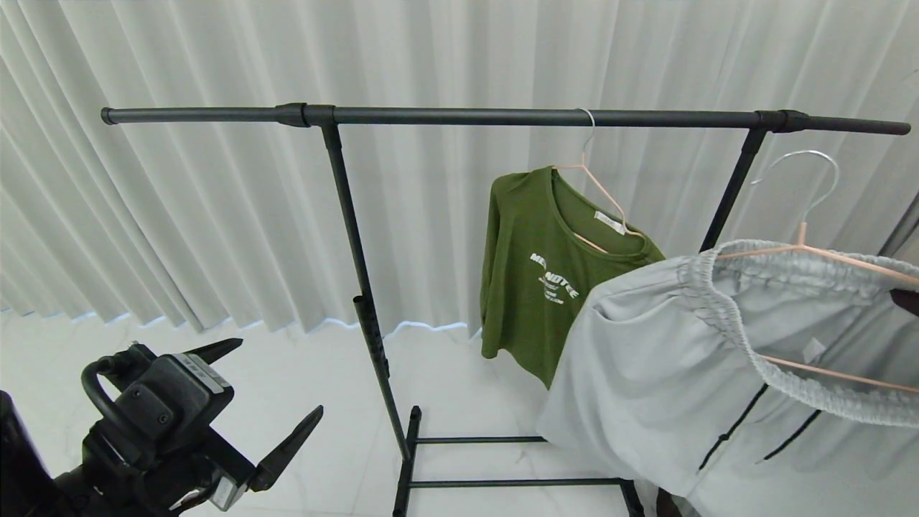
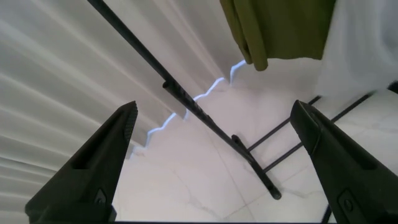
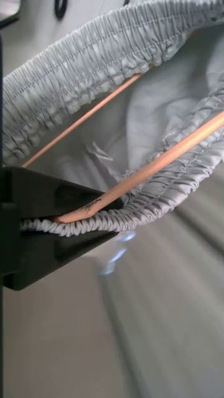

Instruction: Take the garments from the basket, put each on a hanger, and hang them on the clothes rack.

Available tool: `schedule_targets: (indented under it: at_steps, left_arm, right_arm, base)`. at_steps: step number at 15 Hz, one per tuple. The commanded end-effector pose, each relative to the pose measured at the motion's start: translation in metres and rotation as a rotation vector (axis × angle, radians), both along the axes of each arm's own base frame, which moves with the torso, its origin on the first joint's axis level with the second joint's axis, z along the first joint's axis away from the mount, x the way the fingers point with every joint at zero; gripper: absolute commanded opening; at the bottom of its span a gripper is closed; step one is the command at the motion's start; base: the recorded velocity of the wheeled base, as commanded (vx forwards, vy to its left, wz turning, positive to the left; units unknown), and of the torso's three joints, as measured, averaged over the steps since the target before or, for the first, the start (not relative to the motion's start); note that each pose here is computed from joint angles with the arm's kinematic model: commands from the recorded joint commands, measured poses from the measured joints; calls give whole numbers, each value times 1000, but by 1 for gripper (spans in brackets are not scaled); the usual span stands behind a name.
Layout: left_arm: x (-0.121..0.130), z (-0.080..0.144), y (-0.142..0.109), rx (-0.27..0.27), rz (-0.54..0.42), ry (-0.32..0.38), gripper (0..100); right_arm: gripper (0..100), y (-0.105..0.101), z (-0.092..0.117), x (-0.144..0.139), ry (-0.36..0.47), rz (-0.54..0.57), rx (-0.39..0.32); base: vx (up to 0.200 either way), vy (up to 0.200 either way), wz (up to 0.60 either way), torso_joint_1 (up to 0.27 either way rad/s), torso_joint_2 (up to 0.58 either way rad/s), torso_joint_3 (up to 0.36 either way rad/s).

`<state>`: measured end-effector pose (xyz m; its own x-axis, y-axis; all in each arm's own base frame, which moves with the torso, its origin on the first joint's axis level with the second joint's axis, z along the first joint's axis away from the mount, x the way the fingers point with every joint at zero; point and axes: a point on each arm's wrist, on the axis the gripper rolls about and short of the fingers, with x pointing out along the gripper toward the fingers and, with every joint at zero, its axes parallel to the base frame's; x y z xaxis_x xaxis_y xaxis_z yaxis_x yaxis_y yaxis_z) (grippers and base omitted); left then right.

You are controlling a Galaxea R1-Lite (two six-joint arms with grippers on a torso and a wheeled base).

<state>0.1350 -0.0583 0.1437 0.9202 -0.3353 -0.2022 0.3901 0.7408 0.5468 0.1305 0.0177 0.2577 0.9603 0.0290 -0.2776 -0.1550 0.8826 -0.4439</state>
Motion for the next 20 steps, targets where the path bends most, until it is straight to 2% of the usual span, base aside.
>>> schedule_targets:
  at_steps: [1,4,7,9,11,13,17,20]
  left_arm:
    - [1,-1,0,2,1,4,100]
    - [3,-3,-1,7,1,17,100]
    - [5,-4,-2,12,1,27,100]
    - [6,-5,-2,14,1,31,100]
    - [6,-4,-3,15,2,29,100]
    - [8,-5,-3,12,3,35,100]
    - [10,-3,-5,9,4,34,100]
    - [10,-3,-5,8,4,35,100]
  right_arm:
    - [0,-15,-1,-32,-35,-110,0]
    - [0,-27,-4,-47,-8,-279,-18]
    - [0,-37,-5,-49,12,-432,-31]
    - [0,-42,-6,-48,17,-488,-30]
    - [0,-44,-4,-46,12,-516,-7]
    - [0,-45,-1,-42,-1,-531,54]
    - [0,-45,5,-36,-31,-524,112]
    - [0,-43,6,-31,-40,-499,120]
  base:
    - [0,0,0,0,0,0]
    - [0,0,0,0,0,0]
    - [0,0,0,0,0,0]
    - [0,0,0,0,0,0]
    - [0,0,0,0,0,0]
    - [0,0,0,0,0,0]
    - [200,0,0,-3,1,2]
    - [200,0,0,10,1,5]
